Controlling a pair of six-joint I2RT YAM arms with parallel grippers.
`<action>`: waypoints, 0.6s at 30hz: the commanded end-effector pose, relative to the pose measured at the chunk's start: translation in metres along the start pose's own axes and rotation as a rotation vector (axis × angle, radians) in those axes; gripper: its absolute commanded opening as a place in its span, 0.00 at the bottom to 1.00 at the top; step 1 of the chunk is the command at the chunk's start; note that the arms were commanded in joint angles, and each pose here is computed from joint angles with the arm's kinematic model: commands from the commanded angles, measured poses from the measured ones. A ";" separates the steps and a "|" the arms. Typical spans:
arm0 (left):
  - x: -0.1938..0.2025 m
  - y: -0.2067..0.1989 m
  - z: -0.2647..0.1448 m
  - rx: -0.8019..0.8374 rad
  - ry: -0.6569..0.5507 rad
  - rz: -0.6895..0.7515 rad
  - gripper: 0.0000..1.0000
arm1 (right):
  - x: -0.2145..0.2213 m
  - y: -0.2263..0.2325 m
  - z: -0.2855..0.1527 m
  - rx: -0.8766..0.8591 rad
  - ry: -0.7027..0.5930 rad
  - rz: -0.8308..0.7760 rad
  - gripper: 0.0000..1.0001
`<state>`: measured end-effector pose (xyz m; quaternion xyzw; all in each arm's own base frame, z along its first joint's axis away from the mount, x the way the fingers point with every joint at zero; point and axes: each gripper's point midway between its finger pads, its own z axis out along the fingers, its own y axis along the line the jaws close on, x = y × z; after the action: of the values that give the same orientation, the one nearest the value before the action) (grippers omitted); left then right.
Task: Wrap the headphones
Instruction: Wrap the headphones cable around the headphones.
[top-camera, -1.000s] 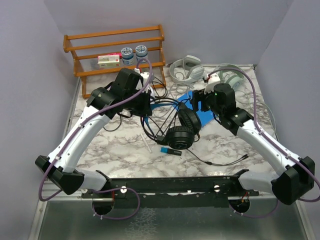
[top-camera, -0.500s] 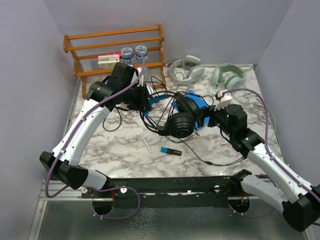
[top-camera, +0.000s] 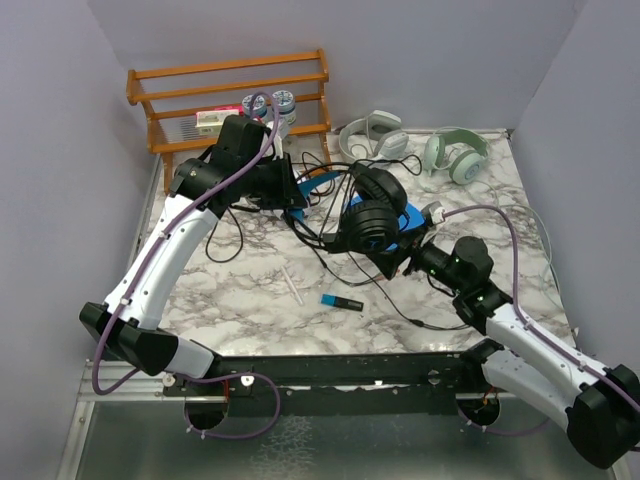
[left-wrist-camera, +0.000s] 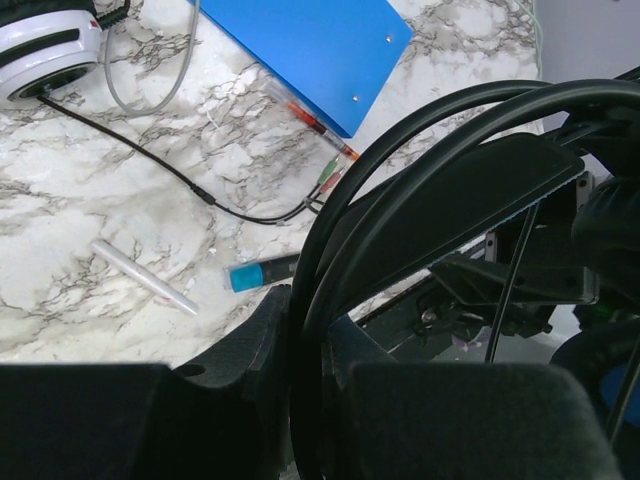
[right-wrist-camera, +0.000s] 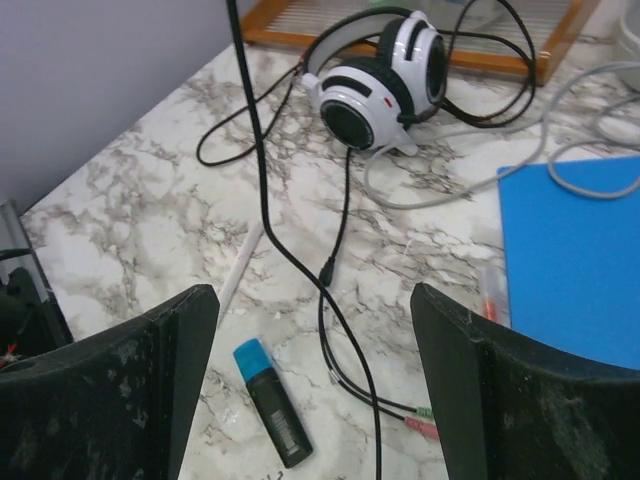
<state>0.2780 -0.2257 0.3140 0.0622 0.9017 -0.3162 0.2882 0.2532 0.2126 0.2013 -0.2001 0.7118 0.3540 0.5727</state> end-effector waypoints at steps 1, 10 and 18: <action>-0.020 -0.037 -0.022 0.143 -0.076 -0.032 0.00 | -0.033 0.034 0.006 -0.211 -0.176 -0.047 0.85; -0.027 -0.044 -0.029 0.167 -0.111 -0.048 0.00 | -0.061 0.034 0.035 -0.258 -0.270 -0.123 0.75; -0.034 -0.051 -0.033 0.182 -0.127 -0.052 0.00 | -0.070 0.039 0.059 -0.335 -0.304 -0.078 0.66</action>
<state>0.2798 -0.2352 0.3283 0.0373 0.8909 -0.3490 0.2882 0.2833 0.2651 0.2515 -0.2572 0.5834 0.4434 0.6300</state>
